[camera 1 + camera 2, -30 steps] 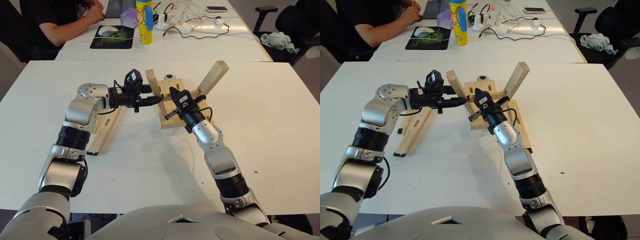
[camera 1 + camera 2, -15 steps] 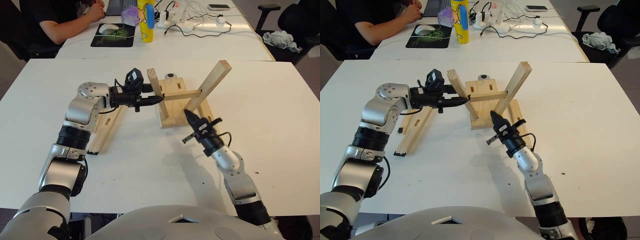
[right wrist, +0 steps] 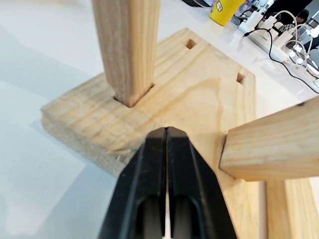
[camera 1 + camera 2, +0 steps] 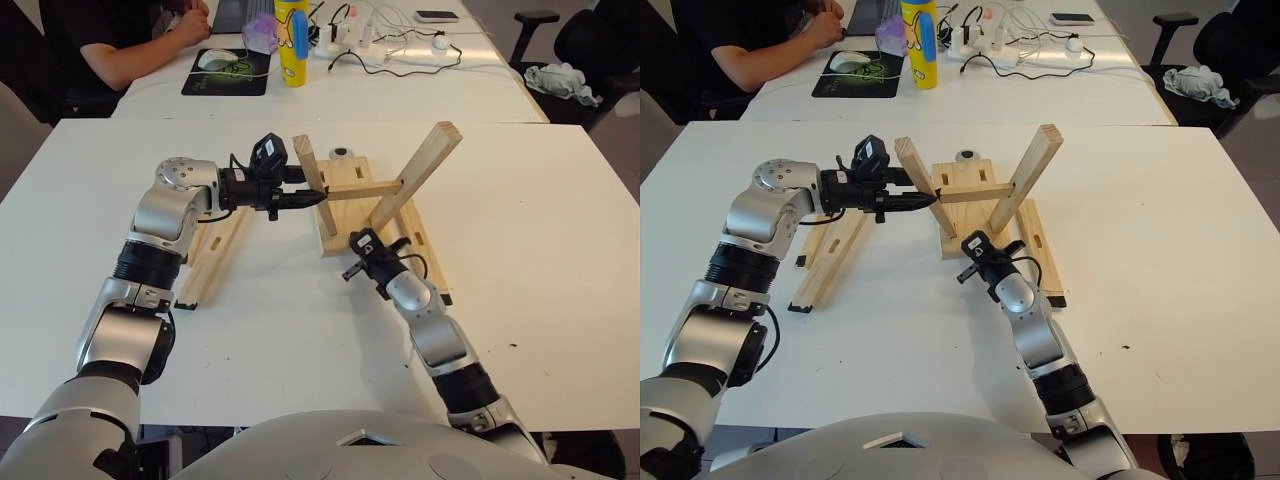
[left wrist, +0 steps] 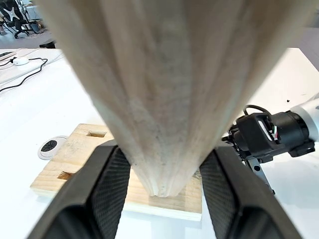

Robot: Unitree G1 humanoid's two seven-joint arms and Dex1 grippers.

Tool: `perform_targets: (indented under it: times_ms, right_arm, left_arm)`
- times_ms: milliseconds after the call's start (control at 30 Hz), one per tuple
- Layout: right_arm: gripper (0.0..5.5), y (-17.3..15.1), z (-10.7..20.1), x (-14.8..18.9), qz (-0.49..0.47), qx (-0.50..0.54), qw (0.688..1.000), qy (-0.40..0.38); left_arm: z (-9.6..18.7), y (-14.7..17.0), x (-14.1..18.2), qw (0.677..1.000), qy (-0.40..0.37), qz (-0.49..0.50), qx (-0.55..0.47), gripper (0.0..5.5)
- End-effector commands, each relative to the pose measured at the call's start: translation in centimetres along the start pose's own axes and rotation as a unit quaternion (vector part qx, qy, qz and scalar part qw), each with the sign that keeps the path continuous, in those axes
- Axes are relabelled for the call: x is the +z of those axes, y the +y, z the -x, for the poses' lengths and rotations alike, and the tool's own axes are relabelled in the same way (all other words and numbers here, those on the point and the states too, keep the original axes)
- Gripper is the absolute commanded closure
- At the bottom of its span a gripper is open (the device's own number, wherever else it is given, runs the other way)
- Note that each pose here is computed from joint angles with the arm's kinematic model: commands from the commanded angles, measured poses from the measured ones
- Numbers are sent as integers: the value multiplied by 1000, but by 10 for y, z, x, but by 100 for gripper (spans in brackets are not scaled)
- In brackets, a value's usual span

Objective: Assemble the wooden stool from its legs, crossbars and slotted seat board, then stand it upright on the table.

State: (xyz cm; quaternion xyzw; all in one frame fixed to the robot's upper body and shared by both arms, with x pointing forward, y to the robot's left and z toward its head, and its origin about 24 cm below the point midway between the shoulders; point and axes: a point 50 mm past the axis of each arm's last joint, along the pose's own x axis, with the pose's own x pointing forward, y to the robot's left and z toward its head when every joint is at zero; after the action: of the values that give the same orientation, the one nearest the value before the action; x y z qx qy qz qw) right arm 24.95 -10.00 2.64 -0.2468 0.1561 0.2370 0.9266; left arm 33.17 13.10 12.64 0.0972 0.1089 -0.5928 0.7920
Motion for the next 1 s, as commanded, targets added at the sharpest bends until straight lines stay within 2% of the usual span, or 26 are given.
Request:
perform_targets:
  times_ms: [33,267,300,600,733,867,1000]
  right_arm:
    - [550,20,2,-23,-25,73,992,98]
    - [550,34,-3,-29,-60,111,982,141]
    - [550,34,-4,-30,-58,106,982,144]
    - [550,37,-10,-38,-102,64,979,162]
    - [550,34,-14,-39,-109,45,981,157]
    - [550,32,-14,-43,-104,42,982,152]
    - [550,31,-14,-47,-99,47,982,154]
  left_arm:
    - [-2,-3,-34,997,62,44,9,346]
    - [-1,2,-38,996,33,3,86,346]
    - [1,2,-37,995,18,7,96,310]
    - [58,-13,-18,965,-129,45,226,178]
    - [79,-19,12,931,-221,20,291,178]
    - [79,-29,53,904,-306,11,299,232]
    - [72,-24,107,874,-380,16,304,299]
